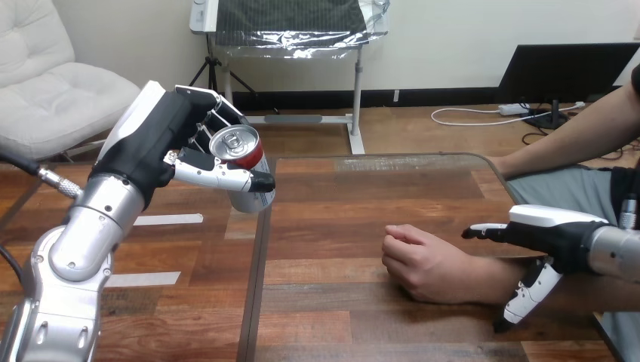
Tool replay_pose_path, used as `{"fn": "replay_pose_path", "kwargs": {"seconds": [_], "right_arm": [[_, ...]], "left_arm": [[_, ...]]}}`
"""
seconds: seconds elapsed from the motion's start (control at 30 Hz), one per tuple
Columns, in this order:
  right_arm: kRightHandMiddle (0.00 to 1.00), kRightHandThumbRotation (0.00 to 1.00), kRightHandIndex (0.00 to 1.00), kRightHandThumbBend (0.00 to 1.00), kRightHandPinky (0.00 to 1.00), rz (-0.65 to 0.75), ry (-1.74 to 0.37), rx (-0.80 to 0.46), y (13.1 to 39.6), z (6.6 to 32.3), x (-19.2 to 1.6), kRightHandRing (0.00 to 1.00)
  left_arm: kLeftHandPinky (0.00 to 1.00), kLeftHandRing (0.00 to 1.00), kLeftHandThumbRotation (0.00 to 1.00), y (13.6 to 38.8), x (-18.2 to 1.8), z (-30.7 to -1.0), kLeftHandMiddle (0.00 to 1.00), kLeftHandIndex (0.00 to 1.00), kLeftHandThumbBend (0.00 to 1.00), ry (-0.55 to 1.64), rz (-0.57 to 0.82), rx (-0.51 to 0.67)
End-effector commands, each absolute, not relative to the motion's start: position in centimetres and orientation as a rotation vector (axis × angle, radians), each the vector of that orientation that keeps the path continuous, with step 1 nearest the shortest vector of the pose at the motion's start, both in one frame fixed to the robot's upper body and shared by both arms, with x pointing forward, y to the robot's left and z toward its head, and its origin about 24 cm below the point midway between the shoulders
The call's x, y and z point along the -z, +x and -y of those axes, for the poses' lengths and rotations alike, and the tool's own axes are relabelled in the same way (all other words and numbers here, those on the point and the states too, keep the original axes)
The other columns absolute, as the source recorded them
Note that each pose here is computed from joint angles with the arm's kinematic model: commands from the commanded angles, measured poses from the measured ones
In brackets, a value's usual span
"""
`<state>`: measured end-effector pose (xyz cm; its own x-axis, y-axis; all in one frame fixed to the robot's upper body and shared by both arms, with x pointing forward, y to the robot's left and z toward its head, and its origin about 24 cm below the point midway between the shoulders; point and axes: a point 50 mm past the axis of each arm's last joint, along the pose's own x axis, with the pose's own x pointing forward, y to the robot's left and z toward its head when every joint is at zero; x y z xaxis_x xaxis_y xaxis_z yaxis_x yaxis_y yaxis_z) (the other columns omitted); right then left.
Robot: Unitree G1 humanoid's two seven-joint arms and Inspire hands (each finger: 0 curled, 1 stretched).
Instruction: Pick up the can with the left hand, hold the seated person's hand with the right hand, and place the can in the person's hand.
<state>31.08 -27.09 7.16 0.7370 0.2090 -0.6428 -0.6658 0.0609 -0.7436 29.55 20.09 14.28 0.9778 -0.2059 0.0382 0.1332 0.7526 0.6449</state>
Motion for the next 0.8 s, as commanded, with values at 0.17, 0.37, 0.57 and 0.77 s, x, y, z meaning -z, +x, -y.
{"fn": "replay_pose_path", "kwargs": {"seconds": [0.17, 0.37, 0.57, 0.77], "right_arm": [[0.94, 0.23, 0.93, 1.00, 0.78, -0.403, -1.421, -0.691, 31.9, 25.8, -6.7, 0.93], [0.93, 0.23, 0.92, 1.00, 0.75, -0.433, -1.447, -0.706, 31.8, 25.5, -6.0, 0.92], [0.92, 0.19, 0.90, 1.00, 0.70, -0.461, -1.446, -0.702, 31.7, 25.0, -5.1, 0.89], [0.90, 0.19, 0.89, 1.00, 0.67, -0.455, -1.499, -0.740, 31.5, 24.4, -4.5, 0.87]], "left_arm": [[0.28, 0.32, 0.00, 29.7, -18.3, -19.9, 0.37, 0.39, 0.83, 0.733, 0.290, 0.150], [0.28, 0.32, 0.00, 29.7, -18.4, -20.0, 0.37, 0.39, 0.82, 0.728, 0.289, 0.148], [0.28, 0.32, 0.00, 29.6, -18.5, -20.0, 0.38, 0.39, 0.82, 0.723, 0.282, 0.143], [0.28, 0.33, 0.00, 29.6, -18.6, -20.1, 0.38, 0.39, 0.82, 0.719, 0.272, 0.139]]}}
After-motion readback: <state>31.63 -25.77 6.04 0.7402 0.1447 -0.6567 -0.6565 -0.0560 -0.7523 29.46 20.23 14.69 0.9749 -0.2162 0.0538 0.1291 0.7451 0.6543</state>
